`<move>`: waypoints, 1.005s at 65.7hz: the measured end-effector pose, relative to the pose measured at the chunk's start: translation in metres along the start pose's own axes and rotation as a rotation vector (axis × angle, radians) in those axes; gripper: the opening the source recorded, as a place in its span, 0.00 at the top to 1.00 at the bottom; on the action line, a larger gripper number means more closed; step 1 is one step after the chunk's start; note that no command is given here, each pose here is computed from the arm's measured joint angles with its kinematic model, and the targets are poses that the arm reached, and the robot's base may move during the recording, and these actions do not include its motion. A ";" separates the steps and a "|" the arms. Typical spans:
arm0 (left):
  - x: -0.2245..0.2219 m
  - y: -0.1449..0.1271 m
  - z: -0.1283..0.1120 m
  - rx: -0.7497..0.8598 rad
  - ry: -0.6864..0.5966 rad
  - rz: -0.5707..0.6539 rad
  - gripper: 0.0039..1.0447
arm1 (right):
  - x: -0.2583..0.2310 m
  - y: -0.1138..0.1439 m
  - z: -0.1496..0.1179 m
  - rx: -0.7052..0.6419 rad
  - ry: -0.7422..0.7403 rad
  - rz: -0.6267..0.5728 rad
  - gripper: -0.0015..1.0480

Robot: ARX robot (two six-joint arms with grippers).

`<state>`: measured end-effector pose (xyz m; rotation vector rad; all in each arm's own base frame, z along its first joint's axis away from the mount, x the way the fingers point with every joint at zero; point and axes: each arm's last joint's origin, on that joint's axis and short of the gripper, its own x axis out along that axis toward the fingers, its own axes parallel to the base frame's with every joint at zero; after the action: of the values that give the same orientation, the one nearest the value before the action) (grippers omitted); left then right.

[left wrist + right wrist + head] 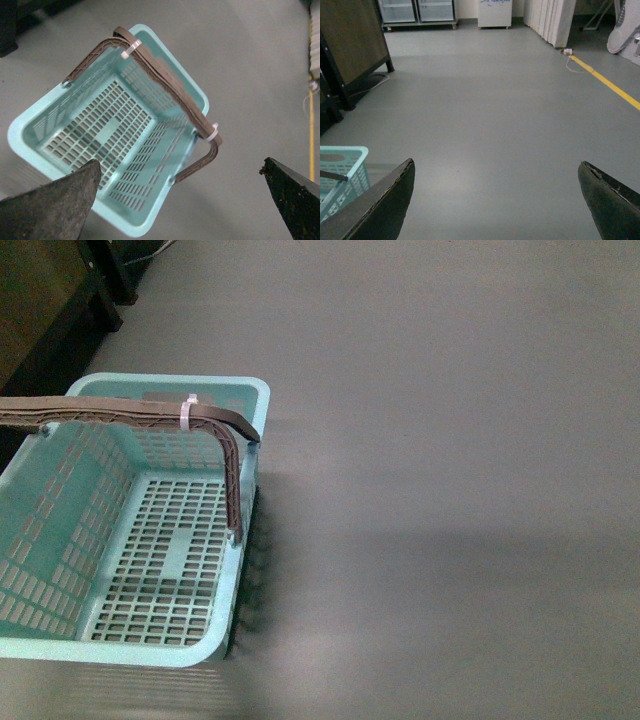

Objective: Pick lemon and mango into basket

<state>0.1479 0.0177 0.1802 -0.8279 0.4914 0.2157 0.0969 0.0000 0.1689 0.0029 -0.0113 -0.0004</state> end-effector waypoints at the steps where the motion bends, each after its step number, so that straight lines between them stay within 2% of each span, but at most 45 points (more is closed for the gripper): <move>1: 0.006 0.001 0.002 -0.027 0.004 0.013 0.06 | 0.000 0.000 0.000 0.000 0.000 0.000 0.08; 11: 0.059 0.005 0.014 -0.251 0.020 0.065 0.06 | 0.000 0.000 0.000 0.000 0.000 0.000 0.08; 26: 0.139 0.004 0.003 -0.412 0.089 0.152 0.06 | 0.000 0.000 0.000 0.000 0.000 0.000 0.08; 41: 0.207 -0.015 -0.013 -0.465 0.139 0.170 0.06 | 0.000 0.000 0.000 0.000 0.000 0.000 0.08; 60: 0.271 -0.048 -0.032 -0.474 0.169 0.138 0.06 | 0.000 0.000 0.000 0.000 0.000 0.000 0.08; 62: 0.276 -0.052 -0.032 -0.470 0.171 0.135 0.10 | 0.000 0.000 0.000 0.000 0.000 0.000 0.08; 66: 0.284 -0.056 -0.034 -0.469 0.173 0.137 0.25 | 0.000 0.000 0.000 0.000 0.000 0.000 0.08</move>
<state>0.4040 -0.0464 0.0559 -1.2786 0.6743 0.3968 0.0969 0.0000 0.1688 0.0032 -0.0109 -0.0004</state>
